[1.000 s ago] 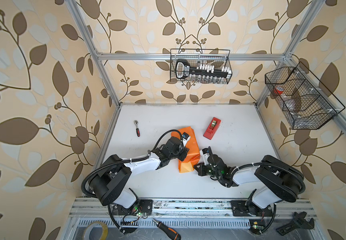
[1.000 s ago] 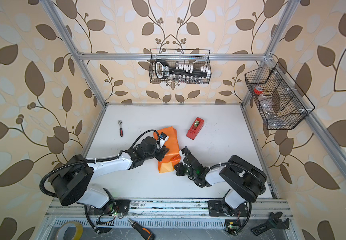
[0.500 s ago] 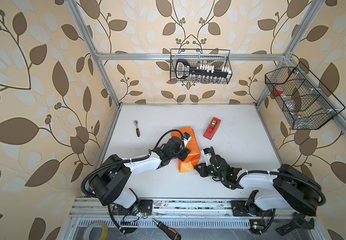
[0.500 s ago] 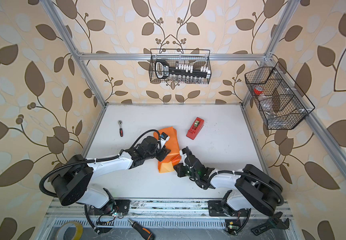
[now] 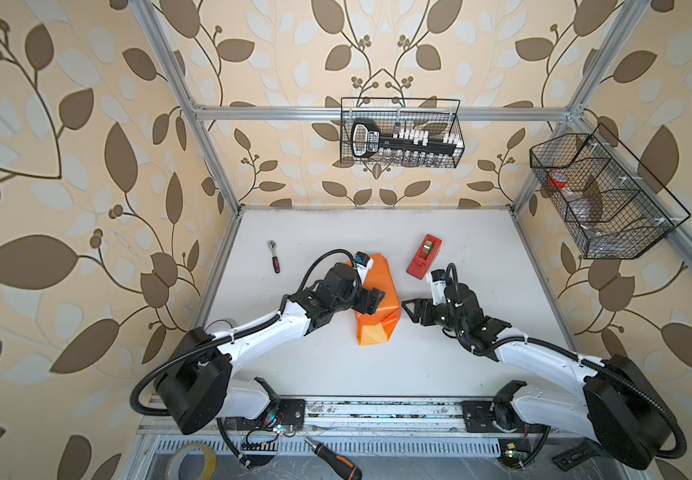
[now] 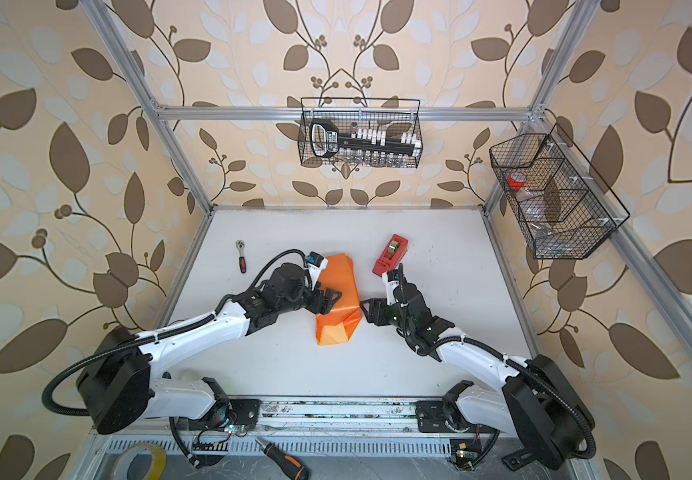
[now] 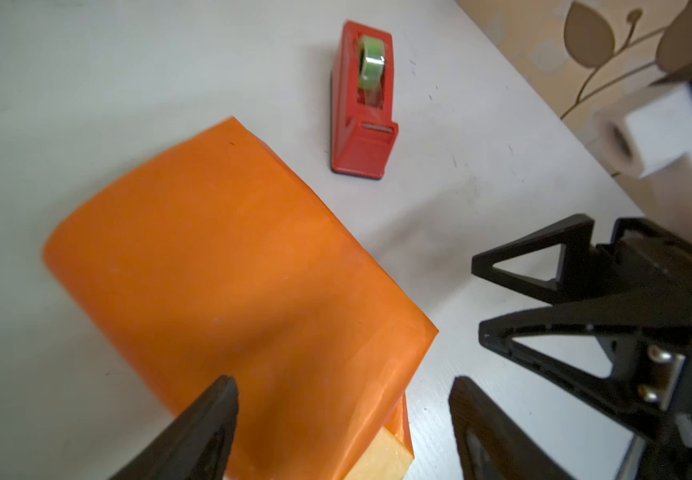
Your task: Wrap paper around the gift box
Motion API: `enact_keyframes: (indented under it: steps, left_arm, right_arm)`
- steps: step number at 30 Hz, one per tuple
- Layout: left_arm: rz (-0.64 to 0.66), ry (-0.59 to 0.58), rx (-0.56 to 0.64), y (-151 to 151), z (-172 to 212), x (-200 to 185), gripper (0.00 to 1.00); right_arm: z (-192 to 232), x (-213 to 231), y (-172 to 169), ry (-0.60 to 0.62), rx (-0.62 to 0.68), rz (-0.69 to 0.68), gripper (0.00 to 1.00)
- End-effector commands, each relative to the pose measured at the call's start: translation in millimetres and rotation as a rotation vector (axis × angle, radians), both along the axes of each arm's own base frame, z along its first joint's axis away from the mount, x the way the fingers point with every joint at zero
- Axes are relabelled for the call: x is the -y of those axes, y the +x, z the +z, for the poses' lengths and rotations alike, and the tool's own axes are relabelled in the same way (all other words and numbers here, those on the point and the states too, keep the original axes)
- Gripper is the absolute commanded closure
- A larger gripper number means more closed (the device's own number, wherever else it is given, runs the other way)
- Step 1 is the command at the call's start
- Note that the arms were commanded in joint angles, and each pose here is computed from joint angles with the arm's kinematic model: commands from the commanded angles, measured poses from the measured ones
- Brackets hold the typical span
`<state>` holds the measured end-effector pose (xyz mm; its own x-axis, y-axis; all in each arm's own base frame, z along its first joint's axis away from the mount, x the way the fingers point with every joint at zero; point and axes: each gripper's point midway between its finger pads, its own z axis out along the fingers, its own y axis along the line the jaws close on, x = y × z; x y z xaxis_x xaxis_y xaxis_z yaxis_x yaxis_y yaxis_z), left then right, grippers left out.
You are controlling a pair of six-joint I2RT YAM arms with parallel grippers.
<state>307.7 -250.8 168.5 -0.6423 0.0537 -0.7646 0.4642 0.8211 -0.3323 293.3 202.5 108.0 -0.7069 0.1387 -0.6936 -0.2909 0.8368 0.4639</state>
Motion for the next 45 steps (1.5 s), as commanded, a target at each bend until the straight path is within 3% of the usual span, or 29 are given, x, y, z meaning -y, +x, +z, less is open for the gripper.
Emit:
enact_keyframes:
  steps: [1,5,12,19,31,39,45]
  left_arm:
    - [0.226,-0.098,-0.141,13,-6,-45,0.14]
    - [0.299,-0.192,-0.271,25,-24,-62,0.14]
    - [0.287,-0.236,-0.361,41,-40,-51,0.13]
    - [0.178,-0.296,-0.457,47,-56,-20,0.16]
    - [0.069,-0.333,-0.507,53,-62,17,0.18]
    - [0.189,-0.294,-0.458,53,-64,-12,0.15]
    - [0.338,-0.250,-0.343,42,-49,-59,0.17]
  right_arm:
    - [5,-9,18,0.000,-0.006,0.024,0.10]
    - [3,-26,39,0.069,-0.039,0.043,0.01]
    - [-8,-48,50,0.136,-0.093,0.083,0.00]
    - [-18,-53,39,0.187,-0.140,0.103,0.03]
    - [-18,-49,3,0.198,-0.143,0.096,0.05]
    - [-13,-10,6,0.071,-0.103,0.015,0.03]
    - [21,15,12,-0.092,0.010,-0.009,0.03]
